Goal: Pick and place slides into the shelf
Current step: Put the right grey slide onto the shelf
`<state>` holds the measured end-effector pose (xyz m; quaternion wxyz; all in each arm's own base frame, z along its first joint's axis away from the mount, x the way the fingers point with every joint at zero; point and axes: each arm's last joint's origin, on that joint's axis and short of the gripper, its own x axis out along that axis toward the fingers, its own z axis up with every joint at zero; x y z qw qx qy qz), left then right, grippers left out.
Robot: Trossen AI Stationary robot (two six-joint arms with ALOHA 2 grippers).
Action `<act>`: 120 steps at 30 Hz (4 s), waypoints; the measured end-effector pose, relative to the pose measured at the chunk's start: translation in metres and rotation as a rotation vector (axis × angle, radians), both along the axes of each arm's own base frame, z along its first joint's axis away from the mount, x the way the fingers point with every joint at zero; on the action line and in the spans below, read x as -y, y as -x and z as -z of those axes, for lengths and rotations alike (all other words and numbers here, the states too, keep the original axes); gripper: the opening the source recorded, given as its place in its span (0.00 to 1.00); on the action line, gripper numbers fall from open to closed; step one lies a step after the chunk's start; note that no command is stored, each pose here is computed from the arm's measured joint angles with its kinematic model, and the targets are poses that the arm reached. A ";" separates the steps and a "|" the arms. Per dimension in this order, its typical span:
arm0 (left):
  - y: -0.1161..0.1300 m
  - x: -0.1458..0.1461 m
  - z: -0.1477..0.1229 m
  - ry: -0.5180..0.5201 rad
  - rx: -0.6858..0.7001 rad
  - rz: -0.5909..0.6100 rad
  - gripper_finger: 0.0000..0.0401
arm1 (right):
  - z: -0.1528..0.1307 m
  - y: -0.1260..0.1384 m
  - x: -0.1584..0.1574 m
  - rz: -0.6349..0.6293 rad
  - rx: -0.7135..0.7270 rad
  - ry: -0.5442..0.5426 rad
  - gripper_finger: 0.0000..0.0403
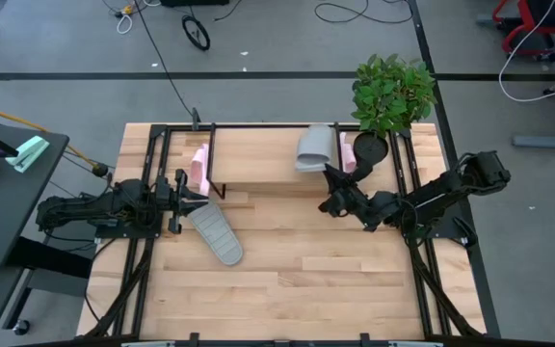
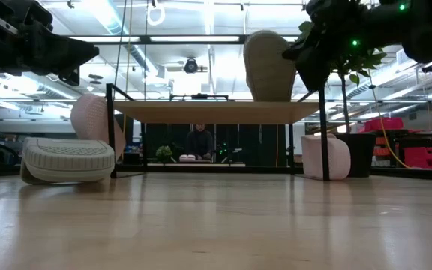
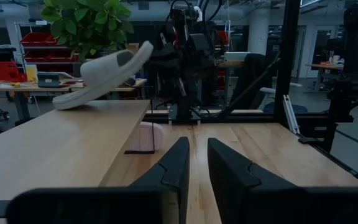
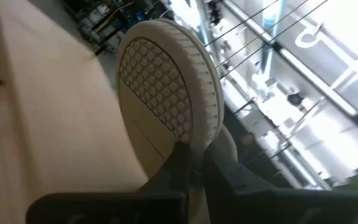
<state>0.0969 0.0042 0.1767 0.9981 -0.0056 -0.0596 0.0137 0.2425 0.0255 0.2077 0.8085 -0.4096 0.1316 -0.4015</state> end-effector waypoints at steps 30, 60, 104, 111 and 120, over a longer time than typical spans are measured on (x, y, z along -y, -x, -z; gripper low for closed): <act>0.000 0.000 0.002 0.004 -0.021 0.000 0.18 | 0.026 0.013 -0.037 0.101 0.121 -0.259 0.28; 0.000 0.000 0.004 0.029 -0.042 0.003 0.19 | 0.045 0.016 -0.036 0.096 0.196 -0.389 0.43; 0.000 0.000 0.005 0.053 -0.056 0.004 0.21 | 0.054 0.025 -0.041 0.145 0.080 -0.288 0.43; 0.000 0.000 0.005 0.052 -0.056 0.004 0.20 | 0.054 0.025 -0.042 0.144 0.070 -0.279 0.43; 0.000 0.000 0.005 0.047 -0.056 0.004 0.22 | 0.051 0.032 -0.055 0.146 0.093 -0.246 0.43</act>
